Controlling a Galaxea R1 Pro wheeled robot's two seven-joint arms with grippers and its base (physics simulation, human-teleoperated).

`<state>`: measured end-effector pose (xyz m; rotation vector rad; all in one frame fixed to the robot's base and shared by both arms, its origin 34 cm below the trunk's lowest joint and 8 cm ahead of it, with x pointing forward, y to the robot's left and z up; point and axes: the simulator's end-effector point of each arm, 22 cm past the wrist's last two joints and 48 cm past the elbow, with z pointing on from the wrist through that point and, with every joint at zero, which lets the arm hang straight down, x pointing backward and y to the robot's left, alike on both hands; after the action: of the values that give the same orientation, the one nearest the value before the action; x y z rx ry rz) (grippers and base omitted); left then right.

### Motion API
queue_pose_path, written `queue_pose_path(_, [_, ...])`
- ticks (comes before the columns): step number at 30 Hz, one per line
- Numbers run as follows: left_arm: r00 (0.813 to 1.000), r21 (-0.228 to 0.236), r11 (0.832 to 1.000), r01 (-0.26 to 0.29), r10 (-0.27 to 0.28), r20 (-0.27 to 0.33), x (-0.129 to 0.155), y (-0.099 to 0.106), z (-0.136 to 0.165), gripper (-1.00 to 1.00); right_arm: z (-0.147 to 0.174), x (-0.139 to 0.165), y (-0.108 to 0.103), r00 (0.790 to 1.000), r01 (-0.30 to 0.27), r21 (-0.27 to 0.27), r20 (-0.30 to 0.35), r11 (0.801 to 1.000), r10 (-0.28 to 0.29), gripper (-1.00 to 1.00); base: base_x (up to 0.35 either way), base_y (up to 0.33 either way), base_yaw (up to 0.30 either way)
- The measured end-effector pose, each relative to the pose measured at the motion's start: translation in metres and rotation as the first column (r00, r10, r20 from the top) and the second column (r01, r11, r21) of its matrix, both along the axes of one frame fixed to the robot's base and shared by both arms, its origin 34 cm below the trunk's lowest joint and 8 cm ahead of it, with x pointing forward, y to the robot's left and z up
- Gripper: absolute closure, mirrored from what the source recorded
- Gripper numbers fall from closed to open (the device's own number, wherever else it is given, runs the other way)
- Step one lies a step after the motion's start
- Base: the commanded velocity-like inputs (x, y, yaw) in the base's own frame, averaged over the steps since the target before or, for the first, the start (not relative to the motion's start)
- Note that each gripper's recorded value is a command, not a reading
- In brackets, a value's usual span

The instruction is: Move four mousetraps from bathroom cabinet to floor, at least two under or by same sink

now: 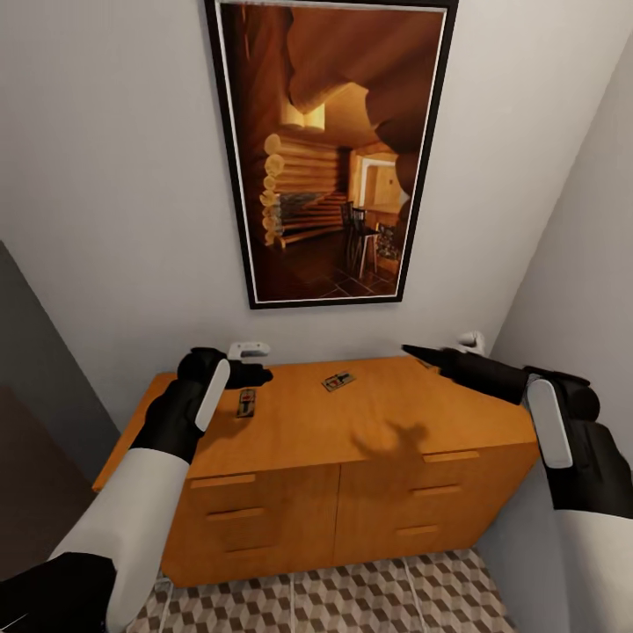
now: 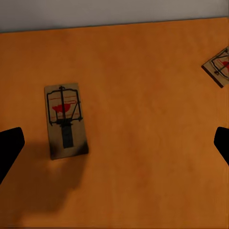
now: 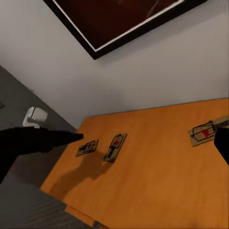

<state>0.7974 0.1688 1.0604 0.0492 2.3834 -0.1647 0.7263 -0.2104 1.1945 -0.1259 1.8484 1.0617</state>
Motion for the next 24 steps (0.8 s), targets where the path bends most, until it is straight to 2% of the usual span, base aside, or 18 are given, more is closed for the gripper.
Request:
queue_pose_path(3, [1.0, 0.024, 1.0, -0.021, 0.021, -0.011, -0.001, 0.005, -0.005, -1.0, 0.003, -0.005, 0.0, 1.0, -0.022, 0.03, 0.007, 0.999, 0.021, -1.0, 0.0, 0.0, 0.0])
queue_pose_path(6, [0.998, 0.071, 0.995, -0.063, 0.064, -0.016, -0.001, 0.017, -0.007, -1.0, 0.005, -0.008, -0.001, 0.999, -0.033, 0.046, 0.011, 0.998, 0.032, -1.0, 0.0, 0.0, 0.0])
queue_pose_path(11, [0.988, 0.163, 0.975, -0.152, 0.156, -0.012, -0.003, 0.037, -0.007, -1.0, 0.006, -0.01, -0.001, 0.999, -0.04, 0.057, 0.014, 0.998, 0.04, -1.0, 0.0, 0.0, 0.0])
queue_pose_path(15, [0.983, 0.178, 0.968, -0.179, 0.183, -0.006, -0.003, 0.04, -0.004, -1.0, 0.006, -0.011, -0.001, 0.999, -0.042, 0.058, 0.014, 0.997, 0.041, -1.0, 0.0, 0.0, 0.0])
queue_pose_path(20, [0.981, 0.159, 0.968, -0.195, 0.196, 0.009, -0.002, 0.039, 0.005, -1.0, 0.006, -0.011, -0.001, 0.999, -0.042, 0.059, 0.015, 0.997, 0.042, -1.0, 0.0, 0.0, 0.0])
queue_pose_path(24, [0.976, 0.161, 0.963, -0.218, 0.218, 0.019, -0.001, 0.044, 0.01, -1.0, 0.006, -0.011, -0.001, 0.999, -0.042, 0.059, 0.015, 0.997, 0.042, -1.0, 0.0, 0.0, 0.0])
